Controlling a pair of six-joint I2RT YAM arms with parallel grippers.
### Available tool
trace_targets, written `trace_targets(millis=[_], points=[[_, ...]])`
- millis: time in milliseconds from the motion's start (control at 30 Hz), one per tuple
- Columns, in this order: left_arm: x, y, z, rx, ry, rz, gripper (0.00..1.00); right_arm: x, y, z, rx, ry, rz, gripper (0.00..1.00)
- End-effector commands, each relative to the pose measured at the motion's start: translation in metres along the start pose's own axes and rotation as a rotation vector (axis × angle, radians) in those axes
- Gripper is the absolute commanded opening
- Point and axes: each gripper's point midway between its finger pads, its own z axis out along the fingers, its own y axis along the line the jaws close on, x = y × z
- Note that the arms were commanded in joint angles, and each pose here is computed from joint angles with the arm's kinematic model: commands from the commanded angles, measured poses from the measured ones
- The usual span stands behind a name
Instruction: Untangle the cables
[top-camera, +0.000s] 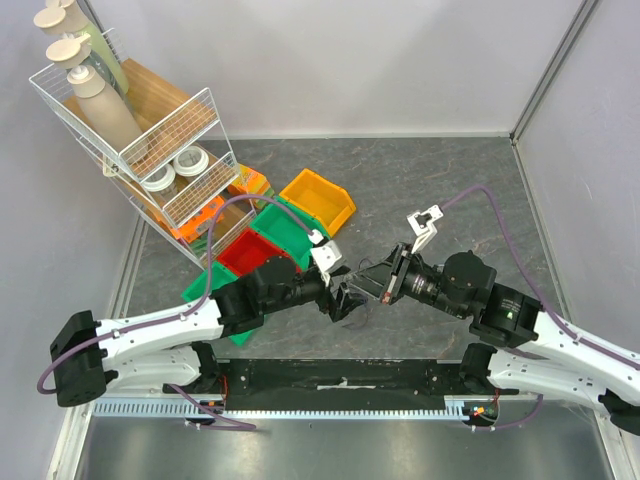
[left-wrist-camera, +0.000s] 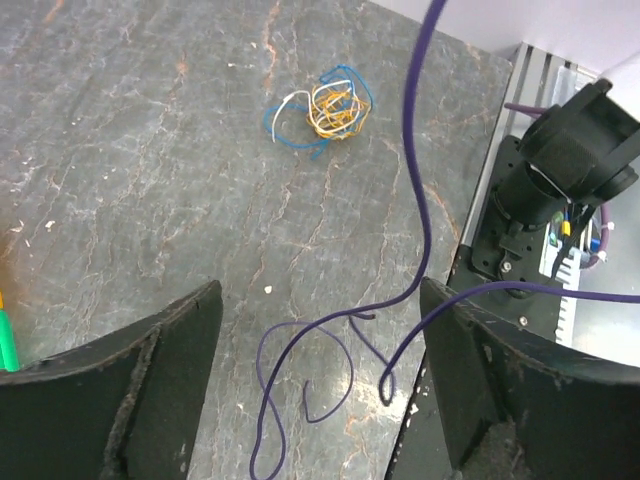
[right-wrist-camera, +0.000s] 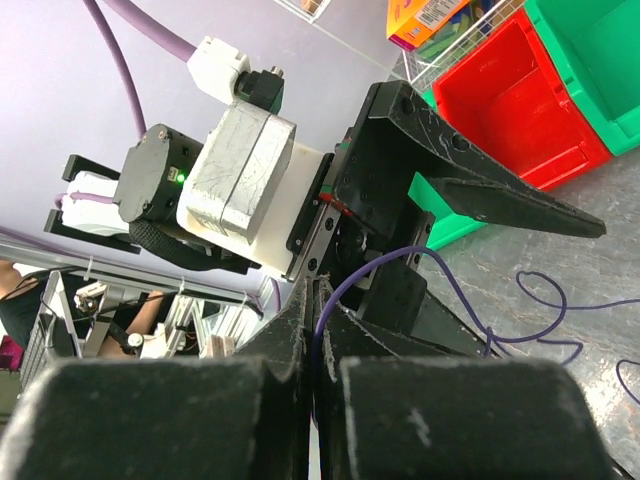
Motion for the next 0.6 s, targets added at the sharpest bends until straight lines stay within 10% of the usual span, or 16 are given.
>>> trace_targets(millis=[0,233,333,400,567], points=[[-0.051,-0.003,-0.007,0.000,-0.211,0.023,0.87,-0.002,-0.002,0.001,0.004,-0.016,-0.005,0.00],[-0.060,-0.011,-0.002,0.046,-0.230,0.037,0.43,0.000,0.000,0.007,-0.008,-0.004,-0.008,0.00],[-0.059,-0.008,-0.003,0.030,-0.221,0.041,0.04,0.003,-0.003,0.008,0.000,0.003,-0.009,0.00],[-0.056,-0.004,-0.005,0.003,-0.201,0.037,0.02,0.003,-0.007,0.007,0.011,-0.002,-0.015,0.04],[-0.050,0.014,-0.027,-0.105,-0.166,0.005,0.02,-0.006,-0.047,-0.010,0.211,-0.047,-0.112,0.73]])
